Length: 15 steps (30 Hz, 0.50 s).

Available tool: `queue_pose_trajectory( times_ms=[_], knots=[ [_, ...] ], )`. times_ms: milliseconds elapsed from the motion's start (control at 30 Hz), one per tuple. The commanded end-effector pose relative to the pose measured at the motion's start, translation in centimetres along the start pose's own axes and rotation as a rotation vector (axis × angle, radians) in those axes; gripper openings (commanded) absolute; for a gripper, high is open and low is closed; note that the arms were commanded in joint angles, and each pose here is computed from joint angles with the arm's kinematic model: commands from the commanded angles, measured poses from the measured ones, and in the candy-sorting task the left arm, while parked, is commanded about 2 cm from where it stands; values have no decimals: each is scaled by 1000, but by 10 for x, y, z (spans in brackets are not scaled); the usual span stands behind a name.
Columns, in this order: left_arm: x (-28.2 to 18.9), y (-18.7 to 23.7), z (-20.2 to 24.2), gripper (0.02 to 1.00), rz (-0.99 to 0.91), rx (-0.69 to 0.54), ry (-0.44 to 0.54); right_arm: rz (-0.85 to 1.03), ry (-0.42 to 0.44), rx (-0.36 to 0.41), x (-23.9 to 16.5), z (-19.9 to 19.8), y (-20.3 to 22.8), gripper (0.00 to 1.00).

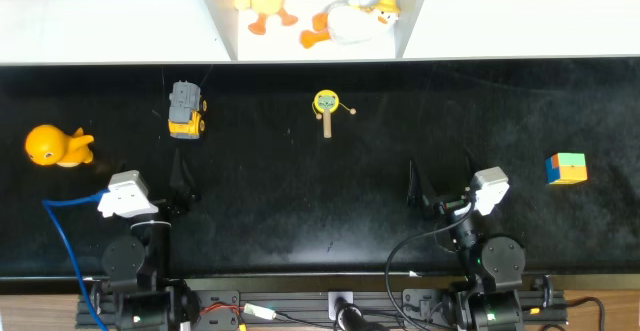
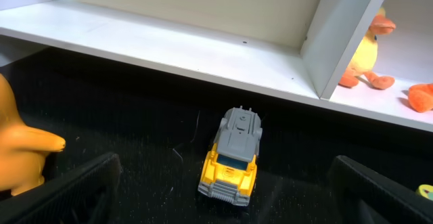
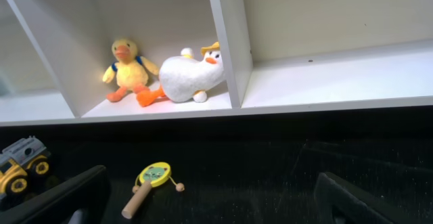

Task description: Store Toys

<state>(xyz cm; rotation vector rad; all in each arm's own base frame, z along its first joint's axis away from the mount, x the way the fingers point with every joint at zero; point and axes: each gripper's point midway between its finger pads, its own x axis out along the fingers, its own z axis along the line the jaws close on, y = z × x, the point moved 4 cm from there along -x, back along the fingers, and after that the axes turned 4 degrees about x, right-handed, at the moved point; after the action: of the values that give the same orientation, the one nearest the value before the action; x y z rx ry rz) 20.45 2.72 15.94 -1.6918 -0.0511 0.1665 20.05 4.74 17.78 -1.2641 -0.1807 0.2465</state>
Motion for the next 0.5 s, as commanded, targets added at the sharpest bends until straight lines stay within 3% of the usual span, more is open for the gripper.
queue_pose_trajectory(
  times_ms=[33,500],
  knots=[
    [0,-1,-1,998,-3,-19,12,-2,8,7,0,-2,3,996],
    [0,-1,-1,998,-4,-19,12,-1,8,7,0,-2,3,996]
  ],
)
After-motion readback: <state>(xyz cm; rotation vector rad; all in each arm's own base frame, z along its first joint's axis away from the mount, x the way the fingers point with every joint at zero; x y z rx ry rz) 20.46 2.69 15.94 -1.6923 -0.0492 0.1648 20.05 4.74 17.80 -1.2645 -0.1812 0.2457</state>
